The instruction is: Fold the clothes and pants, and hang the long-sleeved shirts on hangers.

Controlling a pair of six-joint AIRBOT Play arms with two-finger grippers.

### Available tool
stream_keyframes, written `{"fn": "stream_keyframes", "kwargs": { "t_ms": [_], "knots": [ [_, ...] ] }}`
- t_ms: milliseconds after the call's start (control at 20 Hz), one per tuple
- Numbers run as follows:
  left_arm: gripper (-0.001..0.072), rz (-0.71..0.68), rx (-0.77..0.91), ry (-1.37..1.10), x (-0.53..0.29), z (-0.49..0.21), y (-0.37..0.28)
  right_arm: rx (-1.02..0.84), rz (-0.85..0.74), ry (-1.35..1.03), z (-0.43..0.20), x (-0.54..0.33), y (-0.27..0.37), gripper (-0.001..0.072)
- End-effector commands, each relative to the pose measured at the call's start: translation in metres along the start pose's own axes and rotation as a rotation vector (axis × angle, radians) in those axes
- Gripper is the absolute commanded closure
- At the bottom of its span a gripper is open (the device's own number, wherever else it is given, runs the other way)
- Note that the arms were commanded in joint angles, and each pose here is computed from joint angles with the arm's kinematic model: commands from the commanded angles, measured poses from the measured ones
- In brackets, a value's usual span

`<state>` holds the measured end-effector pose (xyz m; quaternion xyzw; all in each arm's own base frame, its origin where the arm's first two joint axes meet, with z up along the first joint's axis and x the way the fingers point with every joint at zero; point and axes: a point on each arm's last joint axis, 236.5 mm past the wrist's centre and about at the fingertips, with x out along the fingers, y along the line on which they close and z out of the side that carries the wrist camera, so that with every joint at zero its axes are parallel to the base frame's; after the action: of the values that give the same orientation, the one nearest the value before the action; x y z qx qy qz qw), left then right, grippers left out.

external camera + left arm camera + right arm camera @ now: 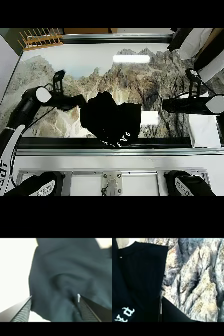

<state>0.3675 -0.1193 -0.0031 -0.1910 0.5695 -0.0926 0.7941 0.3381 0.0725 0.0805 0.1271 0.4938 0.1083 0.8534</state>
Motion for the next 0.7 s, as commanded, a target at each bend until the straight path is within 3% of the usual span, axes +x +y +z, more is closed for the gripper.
{"fn": "stream_keyframes", "kwargs": {
  "t_ms": [0, 100, 200, 300, 350, 400, 450, 650],
  "knots": [
    [0.0086, -0.04, -0.236, 0.071, 0.034, -0.026, 0.042, 0.011, -0.006, 0.035, -0.003, 0.012, -0.005, 0.0688],
    [0.0086, -0.083, -0.236, 0.118, 0.055, -0.034, 0.032, 0.01, 0.003, 0.074, -0.008, 0.025, -0.006, 0.0653],
    [0.0086, -0.083, -0.218, 0.149, 0.073, -0.037, 0.024, -0.053, 0.056, 0.118, -0.013, 0.041, 0.0, 0.0214],
    [0.0088, -0.084, -0.195, 0.172, 0.083, -0.035, 0.017, -0.072, 0.125, 0.145, -0.015, 0.059, 0.01, 0.02],
    [0.0262, -0.083, -0.19, 0.173, 0.086, -0.032, 0.015, -0.063, 0.147, 0.151, -0.014, 0.069, 0.012, 0.02],
    [0.059, -0.078, -0.182, 0.175, 0.087, -0.03, 0.017, -0.059, 0.155, 0.156, -0.012, 0.079, 0.011, 0.02],
    [0.07, -0.071, -0.174, 0.168, 0.085, -0.026, 0.019, -0.066, 0.156, 0.169, -0.01, 0.089, 0.008, 0.02],
    [0.07, -0.077, -0.184, 0.128, 0.072, -0.014, 0.022, -0.145, 0.159, 0.212, 0.008, 0.133, -0.006, 0.02]
  ]
}}
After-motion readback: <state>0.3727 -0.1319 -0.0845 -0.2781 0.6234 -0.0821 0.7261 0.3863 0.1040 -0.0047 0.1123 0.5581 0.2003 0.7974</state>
